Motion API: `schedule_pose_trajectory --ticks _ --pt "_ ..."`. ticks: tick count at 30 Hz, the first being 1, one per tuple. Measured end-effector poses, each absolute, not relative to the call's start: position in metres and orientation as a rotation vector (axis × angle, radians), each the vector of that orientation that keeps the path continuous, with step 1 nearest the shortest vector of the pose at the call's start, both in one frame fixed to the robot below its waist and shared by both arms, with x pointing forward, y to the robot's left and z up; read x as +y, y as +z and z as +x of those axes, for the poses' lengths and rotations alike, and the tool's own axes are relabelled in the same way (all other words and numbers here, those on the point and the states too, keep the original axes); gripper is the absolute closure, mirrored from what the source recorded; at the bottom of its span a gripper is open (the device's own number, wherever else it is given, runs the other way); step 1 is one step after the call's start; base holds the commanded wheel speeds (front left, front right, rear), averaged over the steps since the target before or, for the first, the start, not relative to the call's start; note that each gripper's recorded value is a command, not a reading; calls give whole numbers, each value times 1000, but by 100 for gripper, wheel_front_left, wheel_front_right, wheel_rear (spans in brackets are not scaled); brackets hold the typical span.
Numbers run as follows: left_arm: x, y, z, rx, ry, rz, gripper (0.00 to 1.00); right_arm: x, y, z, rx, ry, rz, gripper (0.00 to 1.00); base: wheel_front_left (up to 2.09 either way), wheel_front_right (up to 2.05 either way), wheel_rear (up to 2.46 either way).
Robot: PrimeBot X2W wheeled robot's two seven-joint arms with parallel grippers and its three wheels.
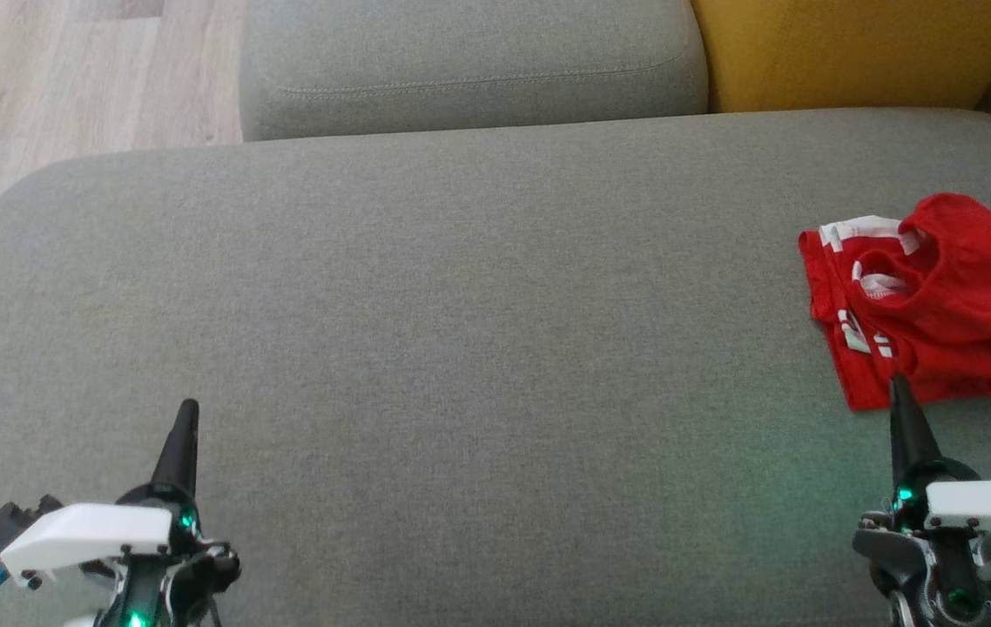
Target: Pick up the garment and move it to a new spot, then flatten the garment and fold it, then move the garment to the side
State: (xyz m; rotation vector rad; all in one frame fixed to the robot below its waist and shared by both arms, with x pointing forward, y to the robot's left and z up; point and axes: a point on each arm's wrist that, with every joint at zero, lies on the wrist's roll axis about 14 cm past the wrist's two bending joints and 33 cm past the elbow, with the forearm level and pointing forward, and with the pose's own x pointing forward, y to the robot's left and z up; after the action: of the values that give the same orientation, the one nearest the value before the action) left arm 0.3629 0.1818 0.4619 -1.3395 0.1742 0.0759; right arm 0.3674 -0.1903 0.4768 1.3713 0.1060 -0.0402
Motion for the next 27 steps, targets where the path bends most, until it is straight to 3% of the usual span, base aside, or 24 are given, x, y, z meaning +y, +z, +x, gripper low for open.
schedule_pose_trajectory --ticks 18,27 --pt "188 476 373 97 58 -1564 100 -201 479 374 55 -77 1577 100 0 0 0" --pt "188 477 374 92 54 -1576 100 -203 479 374 50 -81 1584 100 0 0 0"
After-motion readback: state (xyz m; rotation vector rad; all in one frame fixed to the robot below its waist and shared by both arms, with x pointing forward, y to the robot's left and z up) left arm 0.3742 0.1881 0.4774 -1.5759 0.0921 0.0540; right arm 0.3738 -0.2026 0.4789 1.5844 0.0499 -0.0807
